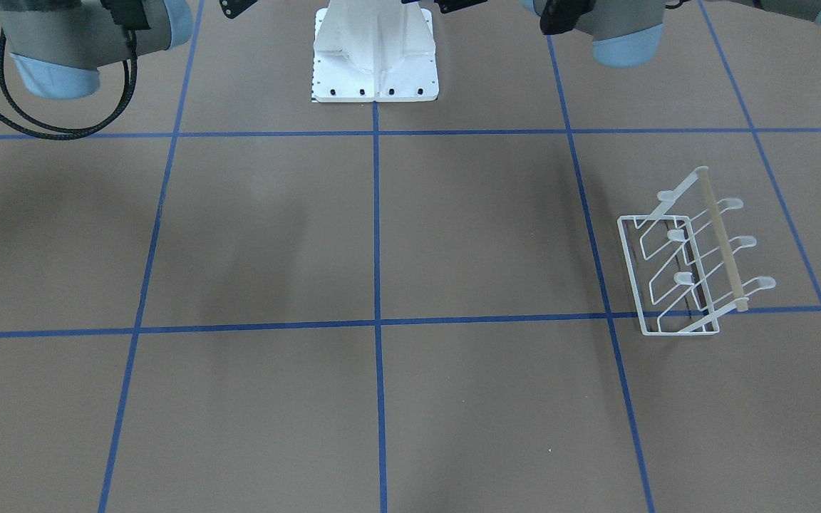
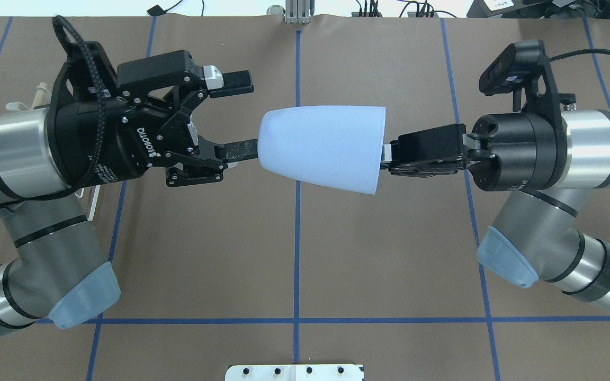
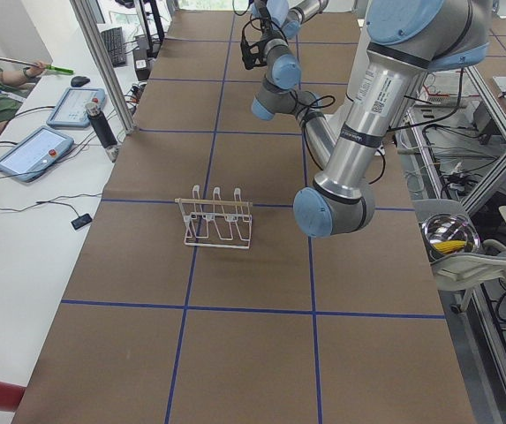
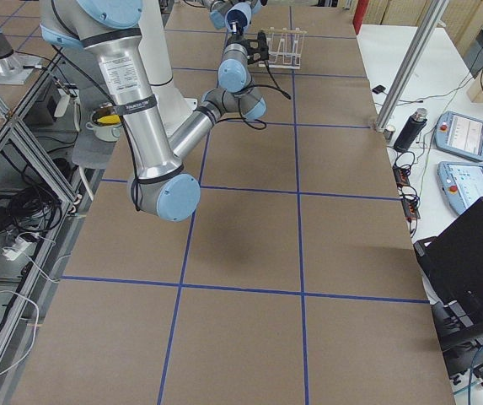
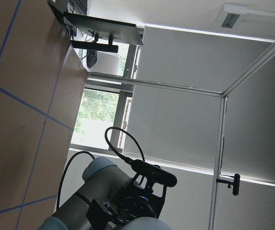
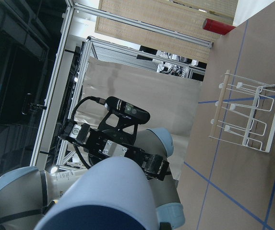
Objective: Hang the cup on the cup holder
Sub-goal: 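Bring the left gripper to the cup's base while the right gripper holds it out, then close the left gripper on the cup base while the right gripper releases and withdraws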
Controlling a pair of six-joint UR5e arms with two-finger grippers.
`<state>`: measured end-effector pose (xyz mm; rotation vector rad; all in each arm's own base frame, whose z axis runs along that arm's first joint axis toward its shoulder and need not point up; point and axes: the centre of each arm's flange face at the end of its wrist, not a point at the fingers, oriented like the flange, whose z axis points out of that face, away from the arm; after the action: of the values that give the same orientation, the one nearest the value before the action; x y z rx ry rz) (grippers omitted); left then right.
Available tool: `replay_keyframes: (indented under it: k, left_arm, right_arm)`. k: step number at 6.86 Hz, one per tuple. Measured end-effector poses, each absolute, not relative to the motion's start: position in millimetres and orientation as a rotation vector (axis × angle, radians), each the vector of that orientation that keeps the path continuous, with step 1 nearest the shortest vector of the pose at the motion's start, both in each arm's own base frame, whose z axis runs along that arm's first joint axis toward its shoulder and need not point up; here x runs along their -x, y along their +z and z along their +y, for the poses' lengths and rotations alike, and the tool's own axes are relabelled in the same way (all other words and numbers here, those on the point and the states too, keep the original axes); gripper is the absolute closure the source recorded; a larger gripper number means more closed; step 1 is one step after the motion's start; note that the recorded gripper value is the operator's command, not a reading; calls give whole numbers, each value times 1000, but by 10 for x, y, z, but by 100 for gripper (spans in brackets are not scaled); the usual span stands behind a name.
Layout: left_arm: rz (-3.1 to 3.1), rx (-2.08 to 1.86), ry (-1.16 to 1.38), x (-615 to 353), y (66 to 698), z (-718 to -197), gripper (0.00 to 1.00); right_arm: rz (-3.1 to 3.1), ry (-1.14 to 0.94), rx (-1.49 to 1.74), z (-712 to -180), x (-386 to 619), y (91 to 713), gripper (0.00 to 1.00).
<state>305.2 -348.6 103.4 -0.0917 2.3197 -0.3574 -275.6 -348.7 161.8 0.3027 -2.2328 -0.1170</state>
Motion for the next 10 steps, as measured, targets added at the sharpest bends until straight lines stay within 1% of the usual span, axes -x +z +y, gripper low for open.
replay_keyframes:
  k: [3, 5, 6, 7, 10]
  left_arm:
    - [2338, 132, -324, -3168, 918, -3355, 3]
    - [2340, 150, -311, -3230, 893, -3294, 18]
    - [2338, 157, -307, -3252, 891, -3273, 55]
    - [2339, 163, -301, -3270, 887, -3247, 100]
    - [2343, 187, -290, -3283, 873, -3189, 100]
  right_arm:
    - [-2234, -120, -298, -3477, 2784, 1614, 100]
    - [-2234, -122, -296, -3473, 2792, 1616, 100]
    - [-2234, -122, -296, -3473, 2792, 1617, 84]
    - [-2233, -121, -294, -3476, 2795, 1622, 1]
    - [-2234, -104, -296, -3492, 2778, 1631, 0]
